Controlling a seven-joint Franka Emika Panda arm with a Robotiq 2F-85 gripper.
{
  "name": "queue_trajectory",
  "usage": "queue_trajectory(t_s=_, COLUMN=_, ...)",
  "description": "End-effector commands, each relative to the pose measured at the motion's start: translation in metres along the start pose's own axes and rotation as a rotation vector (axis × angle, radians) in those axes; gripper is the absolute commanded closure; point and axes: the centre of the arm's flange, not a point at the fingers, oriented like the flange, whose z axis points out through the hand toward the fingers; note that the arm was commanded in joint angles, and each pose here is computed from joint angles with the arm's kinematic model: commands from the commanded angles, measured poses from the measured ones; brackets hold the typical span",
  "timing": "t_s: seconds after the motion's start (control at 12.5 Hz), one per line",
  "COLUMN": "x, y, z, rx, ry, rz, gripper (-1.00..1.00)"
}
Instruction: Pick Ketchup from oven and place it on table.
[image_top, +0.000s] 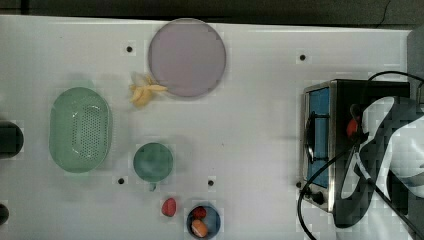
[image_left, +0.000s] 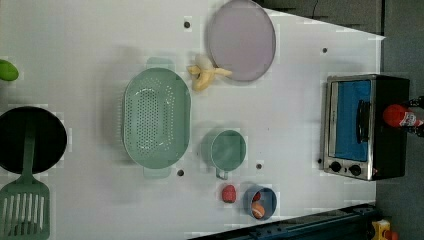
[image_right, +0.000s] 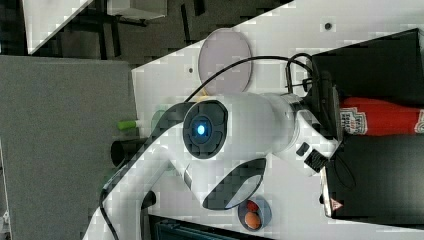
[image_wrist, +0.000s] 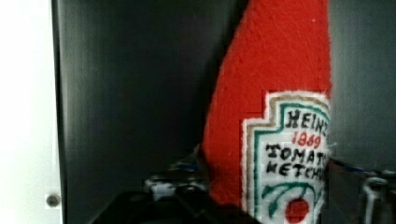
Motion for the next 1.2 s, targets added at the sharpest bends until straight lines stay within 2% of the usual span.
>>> queue_trajectory(t_s=0.08, x=-0.015, y=-0.010, z=-0.017, rx=0.031, ry=-0.027, rz=0.005, gripper=-0.26)
queue_trajectory(t_s=0.32, x=-0.027, y=-0.020, z=-0.066, rx=0.094, ry=-0.014, rz=-0.064, gripper=-0.26)
queue_trajectory(t_s=0.48, x=-0.045, y=-0.026, z=-0.109, rx=0.125, ry=0.015, rz=-0.160, gripper=-0.26)
queue_trajectory(t_s=0.64, x=-0.081, y=-0.033, z=-0.149, rx=0.122, ry=0.041, rz=-0.258, gripper=-0.26)
queue_trajectory(t_s=0.72, x=-0.108, y=-0.036, z=-0.164, rx=0.104, ry=0.034, rz=-0.318, gripper=-0.26)
queue_trajectory(t_s=1.04, x=-0.234, y=-0.040, z=-0.204, rx=0.041, ry=-0.074, rz=-0.547, gripper=-0.26)
queue_trajectory(t_s=1.2, x=-0.290, y=-0.042, z=-0.211, rx=0.030, ry=-0.093, rz=-0.648, gripper=-0.26)
